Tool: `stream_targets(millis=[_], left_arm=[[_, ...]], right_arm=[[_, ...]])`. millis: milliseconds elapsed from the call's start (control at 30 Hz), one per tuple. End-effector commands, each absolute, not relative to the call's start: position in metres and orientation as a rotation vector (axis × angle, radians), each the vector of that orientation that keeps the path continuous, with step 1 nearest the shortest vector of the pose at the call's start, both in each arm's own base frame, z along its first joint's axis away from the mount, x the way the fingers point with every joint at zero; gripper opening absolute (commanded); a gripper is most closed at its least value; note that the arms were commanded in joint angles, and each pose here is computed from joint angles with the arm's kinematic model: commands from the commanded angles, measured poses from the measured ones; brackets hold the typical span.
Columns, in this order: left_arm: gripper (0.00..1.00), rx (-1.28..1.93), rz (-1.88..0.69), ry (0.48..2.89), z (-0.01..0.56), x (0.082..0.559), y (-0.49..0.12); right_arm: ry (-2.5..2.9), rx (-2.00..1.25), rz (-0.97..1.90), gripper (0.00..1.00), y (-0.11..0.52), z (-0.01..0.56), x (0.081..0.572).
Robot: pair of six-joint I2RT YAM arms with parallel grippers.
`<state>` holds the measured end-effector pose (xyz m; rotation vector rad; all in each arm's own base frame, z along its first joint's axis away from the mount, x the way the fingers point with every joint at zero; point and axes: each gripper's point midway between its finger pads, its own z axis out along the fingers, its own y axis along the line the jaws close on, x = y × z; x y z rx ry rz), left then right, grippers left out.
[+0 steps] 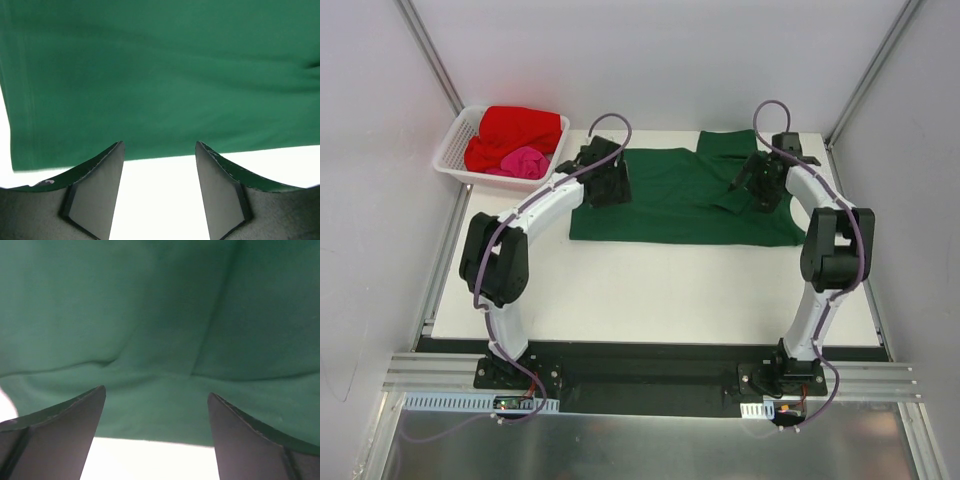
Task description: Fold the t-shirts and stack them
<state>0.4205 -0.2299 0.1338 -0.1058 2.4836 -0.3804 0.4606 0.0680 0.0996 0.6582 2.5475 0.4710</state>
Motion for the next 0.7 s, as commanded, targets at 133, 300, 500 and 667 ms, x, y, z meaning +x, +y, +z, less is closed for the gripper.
stream_targets(millis=[133,300,500,667], left_arm=[[0.58,-0.241,-0.360,2.594,0.097,0.392,-0.213],[0.58,-0.266,-0.346,2.610,0.089,0.387,-0.209],[0.58,-0.272,-0.345,2.626,0.084,0.382,-0.206],[0.58,-0.274,-0.344,2.627,0.084,0.381,-0.204]], right_arm=[[2.523,0.784,0.359,0.79,0.073,0.070,0.481],[2.559,0.808,0.299,0.76,0.070,0.050,0.476],[2.545,0.777,0.311,0.70,0.076,0.049,0.485],[2.527,0.753,0.313,0.55,0.077,0.058,0.492]])
